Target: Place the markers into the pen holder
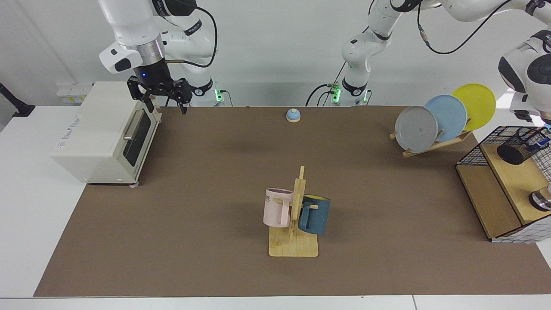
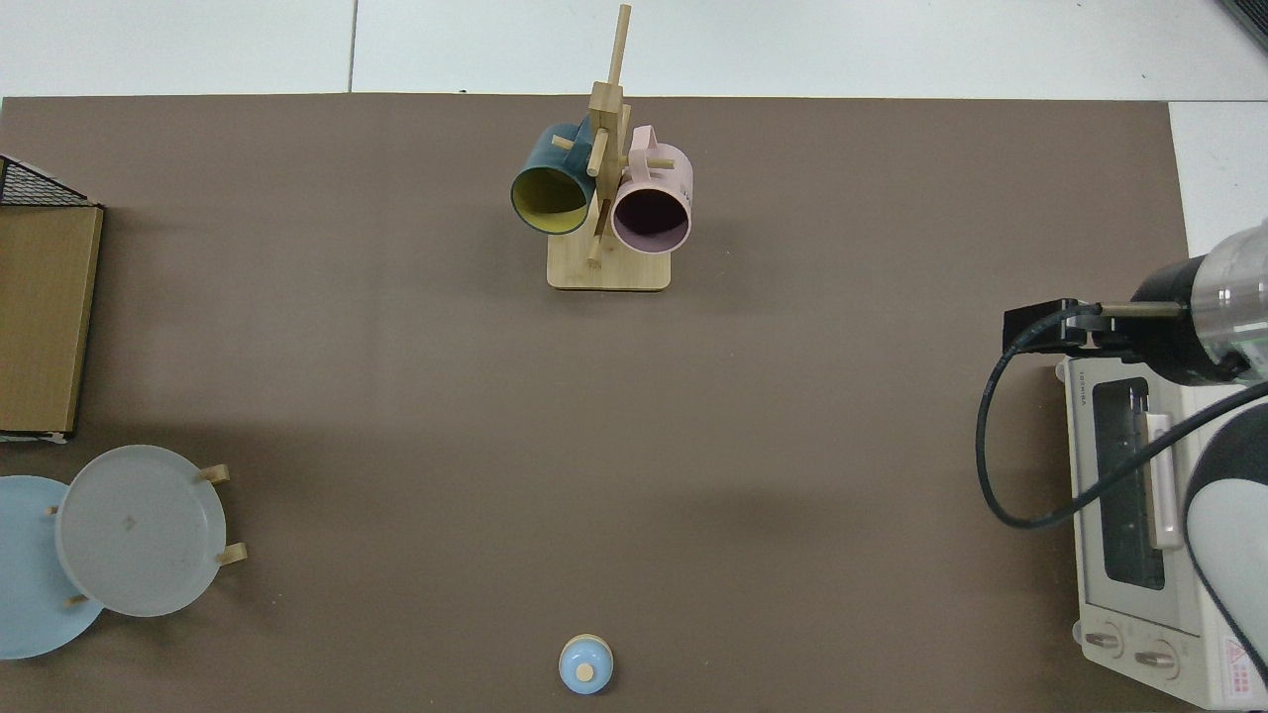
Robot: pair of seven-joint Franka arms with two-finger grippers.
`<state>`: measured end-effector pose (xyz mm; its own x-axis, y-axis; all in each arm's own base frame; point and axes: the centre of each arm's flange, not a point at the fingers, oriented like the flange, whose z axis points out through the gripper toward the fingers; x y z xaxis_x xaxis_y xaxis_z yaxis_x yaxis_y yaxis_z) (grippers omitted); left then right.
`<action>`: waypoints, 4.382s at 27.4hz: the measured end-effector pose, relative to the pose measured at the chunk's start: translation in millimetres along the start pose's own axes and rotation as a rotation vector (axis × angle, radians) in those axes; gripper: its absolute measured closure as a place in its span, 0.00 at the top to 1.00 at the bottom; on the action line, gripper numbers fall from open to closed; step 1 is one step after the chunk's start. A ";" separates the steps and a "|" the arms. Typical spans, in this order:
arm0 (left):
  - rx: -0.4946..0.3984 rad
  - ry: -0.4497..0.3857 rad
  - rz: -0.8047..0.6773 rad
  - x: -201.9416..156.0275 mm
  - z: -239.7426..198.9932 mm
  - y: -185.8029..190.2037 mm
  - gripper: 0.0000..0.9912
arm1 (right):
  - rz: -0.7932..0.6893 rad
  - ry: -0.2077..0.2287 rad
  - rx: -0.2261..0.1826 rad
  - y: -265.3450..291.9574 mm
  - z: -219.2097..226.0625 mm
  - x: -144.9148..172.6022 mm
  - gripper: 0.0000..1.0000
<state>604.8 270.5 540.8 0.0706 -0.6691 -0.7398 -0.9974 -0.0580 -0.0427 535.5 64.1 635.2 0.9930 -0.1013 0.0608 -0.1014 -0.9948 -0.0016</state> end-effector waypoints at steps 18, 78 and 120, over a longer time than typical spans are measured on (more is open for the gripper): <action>-0.001 0.025 0.026 18.9 14.9 -3.3 0.16 | 0.000 0.000 0.000 0.0 -0.1 0.0 1.00; 0.094 0.040 -0.009 1.4 -33.7 -16.5 0.89 | 0.000 0.000 0.000 0.0 -0.2 -0.1 1.00; -0.244 0.623 -0.742 152.1 -302.7 39.5 1.00 | 0.000 0.000 0.000 0.0 -0.2 -0.1 1.00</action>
<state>580.5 -57.8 629.9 0.7388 -0.6672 -0.0945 -0.6728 -0.7222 -0.1606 535.4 64.1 635.4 0.9930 -0.1013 0.0612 -0.1014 -0.9948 -0.0018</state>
